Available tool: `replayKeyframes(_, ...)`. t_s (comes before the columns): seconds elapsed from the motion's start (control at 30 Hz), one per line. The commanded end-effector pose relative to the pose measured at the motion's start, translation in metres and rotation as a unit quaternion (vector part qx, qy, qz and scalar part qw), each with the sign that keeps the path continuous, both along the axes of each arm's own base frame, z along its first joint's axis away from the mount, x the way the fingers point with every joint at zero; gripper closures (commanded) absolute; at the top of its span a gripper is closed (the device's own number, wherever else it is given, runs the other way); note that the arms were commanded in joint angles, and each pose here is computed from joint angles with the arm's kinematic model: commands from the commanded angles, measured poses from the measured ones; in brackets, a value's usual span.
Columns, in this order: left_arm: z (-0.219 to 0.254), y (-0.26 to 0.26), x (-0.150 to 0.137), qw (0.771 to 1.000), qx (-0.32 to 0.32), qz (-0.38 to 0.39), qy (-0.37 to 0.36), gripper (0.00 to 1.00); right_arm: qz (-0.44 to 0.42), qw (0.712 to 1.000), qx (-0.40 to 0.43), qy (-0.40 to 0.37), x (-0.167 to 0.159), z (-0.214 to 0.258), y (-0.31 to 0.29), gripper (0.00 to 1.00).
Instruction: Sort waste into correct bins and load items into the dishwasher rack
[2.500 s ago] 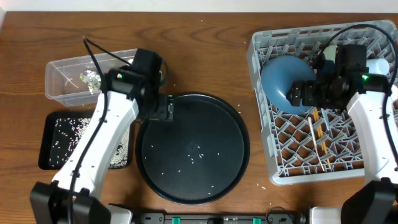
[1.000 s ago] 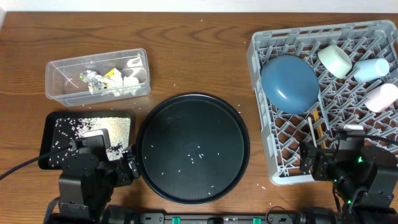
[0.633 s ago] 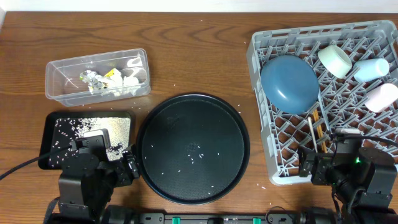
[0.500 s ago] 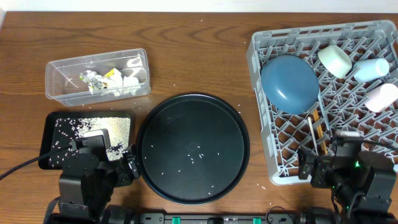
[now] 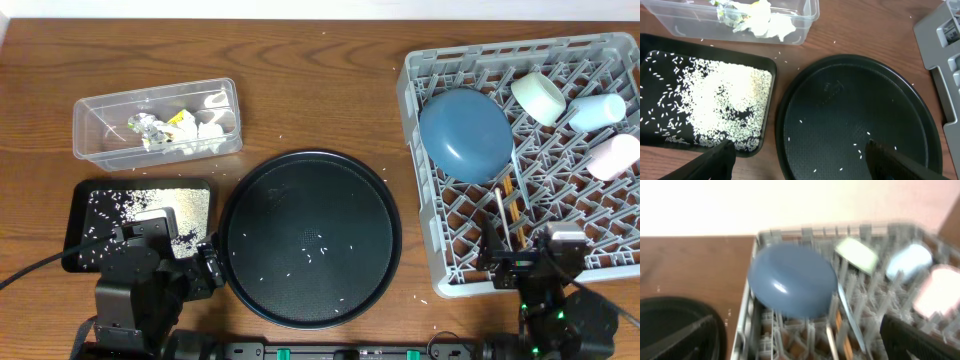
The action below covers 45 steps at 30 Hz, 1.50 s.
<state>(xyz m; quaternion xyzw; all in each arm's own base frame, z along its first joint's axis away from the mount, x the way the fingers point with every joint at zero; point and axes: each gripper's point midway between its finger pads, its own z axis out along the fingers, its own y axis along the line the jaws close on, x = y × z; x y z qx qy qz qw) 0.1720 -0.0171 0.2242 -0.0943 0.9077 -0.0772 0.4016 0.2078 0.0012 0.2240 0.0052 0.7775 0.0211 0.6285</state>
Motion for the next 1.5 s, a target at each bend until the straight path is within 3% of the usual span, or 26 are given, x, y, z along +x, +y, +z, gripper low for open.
replayKeyframes(0.0,-0.002,0.002,0.000,1.000,0.002,0.007,0.001,0.16,0.012,0.998,-0.027,-0.048,0.004,0.000,0.003,0.01)
replayKeyframes(0.43,-0.002,0.002,0.000,1.000,0.002,0.007,0.001,0.16,0.001,0.976,-0.051,-0.213,0.033,0.004,-0.001,0.01)
replayKeyframes(0.6,-0.002,0.002,0.000,1.000,0.002,0.007,0.001,0.16,0.005,0.980,-0.091,-0.177,0.036,-0.014,0.000,0.01)
replayKeyframes(0.73,-0.002,0.002,0.000,1.000,0.002,0.007,0.001,0.16,0.010,0.996,-0.068,-0.064,0.038,-0.070,0.000,0.01)
replayKeyframes(1.47,-0.002,0.002,0.000,1.000,0.002,0.007,0.001,0.16,0.006,0.996,-0.055,-0.073,0.038,-0.066,-0.001,0.01)
